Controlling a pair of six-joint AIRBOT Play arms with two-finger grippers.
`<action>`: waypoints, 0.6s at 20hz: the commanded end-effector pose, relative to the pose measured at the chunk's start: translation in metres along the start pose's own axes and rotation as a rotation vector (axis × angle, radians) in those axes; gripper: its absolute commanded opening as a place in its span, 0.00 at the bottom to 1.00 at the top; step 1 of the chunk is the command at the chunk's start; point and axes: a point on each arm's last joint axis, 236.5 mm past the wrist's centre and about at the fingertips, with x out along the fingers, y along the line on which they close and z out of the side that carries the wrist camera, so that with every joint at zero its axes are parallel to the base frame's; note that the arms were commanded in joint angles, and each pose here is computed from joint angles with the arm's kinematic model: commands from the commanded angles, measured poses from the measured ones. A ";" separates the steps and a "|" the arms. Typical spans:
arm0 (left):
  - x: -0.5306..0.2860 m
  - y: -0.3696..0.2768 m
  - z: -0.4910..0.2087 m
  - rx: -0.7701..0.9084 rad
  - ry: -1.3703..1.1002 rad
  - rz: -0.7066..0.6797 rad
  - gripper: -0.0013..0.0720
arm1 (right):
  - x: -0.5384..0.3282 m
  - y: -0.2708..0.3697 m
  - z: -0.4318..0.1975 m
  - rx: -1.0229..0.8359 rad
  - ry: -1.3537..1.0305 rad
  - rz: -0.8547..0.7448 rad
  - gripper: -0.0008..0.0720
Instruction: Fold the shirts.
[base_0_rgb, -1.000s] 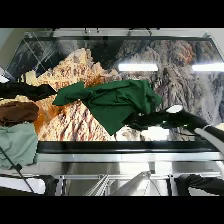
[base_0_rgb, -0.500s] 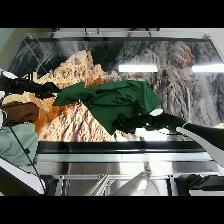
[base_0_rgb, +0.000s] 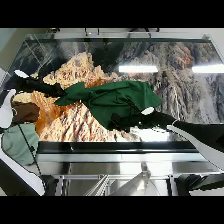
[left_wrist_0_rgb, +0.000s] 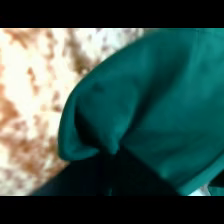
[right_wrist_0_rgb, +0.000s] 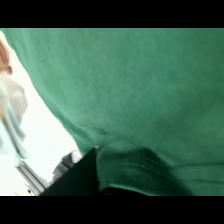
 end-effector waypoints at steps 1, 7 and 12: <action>0.009 0.002 -0.024 0.026 0.104 -0.037 0.06 | 0.001 0.008 -0.010 -0.013 0.044 0.027 0.03; -0.089 -0.068 0.004 0.055 -0.104 -0.260 0.06 | -0.061 0.069 -0.023 -0.212 0.076 0.169 0.03; -0.283 -0.247 -0.049 0.411 -0.354 -0.621 0.05 | -0.249 0.172 -0.035 -0.542 -0.226 0.381 0.03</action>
